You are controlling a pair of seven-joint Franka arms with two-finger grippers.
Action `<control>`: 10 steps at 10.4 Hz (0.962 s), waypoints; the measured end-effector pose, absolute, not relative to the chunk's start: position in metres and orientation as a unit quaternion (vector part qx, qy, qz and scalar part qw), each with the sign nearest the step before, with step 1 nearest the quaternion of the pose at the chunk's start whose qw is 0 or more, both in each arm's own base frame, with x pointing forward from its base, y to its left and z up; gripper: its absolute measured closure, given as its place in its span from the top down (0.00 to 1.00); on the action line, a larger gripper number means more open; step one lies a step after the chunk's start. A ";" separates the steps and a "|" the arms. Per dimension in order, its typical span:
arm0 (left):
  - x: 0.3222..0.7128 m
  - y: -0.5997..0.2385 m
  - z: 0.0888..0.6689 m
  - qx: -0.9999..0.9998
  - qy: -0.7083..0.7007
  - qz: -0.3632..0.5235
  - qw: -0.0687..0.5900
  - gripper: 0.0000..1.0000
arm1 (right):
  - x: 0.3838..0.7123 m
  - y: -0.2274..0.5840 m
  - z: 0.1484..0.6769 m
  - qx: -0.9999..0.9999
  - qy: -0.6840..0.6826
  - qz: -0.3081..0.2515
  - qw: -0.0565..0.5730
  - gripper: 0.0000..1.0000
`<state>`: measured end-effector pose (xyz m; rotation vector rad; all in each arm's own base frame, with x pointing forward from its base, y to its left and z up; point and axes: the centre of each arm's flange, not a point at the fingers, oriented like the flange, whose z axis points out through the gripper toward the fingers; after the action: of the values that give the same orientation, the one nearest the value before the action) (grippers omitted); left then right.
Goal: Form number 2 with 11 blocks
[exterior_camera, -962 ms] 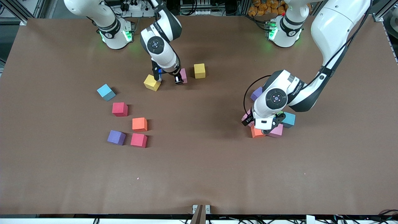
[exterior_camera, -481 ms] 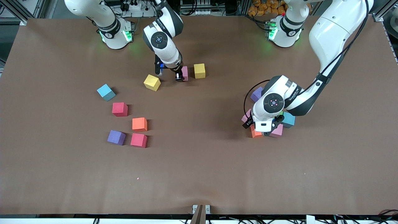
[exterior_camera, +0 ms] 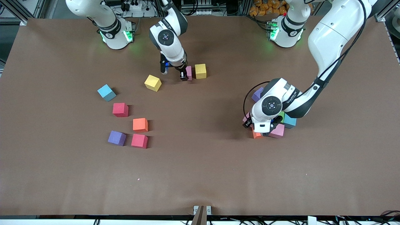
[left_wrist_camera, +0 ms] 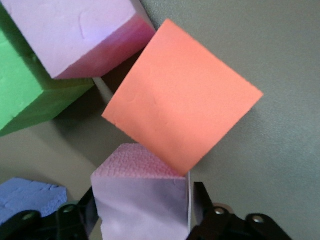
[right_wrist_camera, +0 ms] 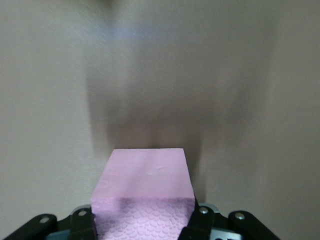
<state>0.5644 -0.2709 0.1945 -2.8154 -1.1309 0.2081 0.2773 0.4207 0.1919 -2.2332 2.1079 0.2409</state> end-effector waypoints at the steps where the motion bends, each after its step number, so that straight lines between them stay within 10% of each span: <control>1: 0.564 -0.272 0.191 -0.928 -0.365 0.063 0.052 0.73 | 0.277 0.421 0.192 -0.724 0.685 0.078 0.032 0.59; 2: 0.563 -0.275 0.191 -0.930 -0.360 0.059 0.053 0.60 | 0.277 0.421 0.192 -0.723 0.686 0.078 0.032 0.59; 10: 0.465 -0.403 0.191 -0.843 -0.531 0.046 0.077 0.59 | 0.270 0.429 0.193 -0.720 0.688 0.083 0.036 0.59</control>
<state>0.4655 -0.4034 0.1906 -2.5251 -1.5922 0.1369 0.2695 0.4289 0.1933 -2.2104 2.1141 0.2555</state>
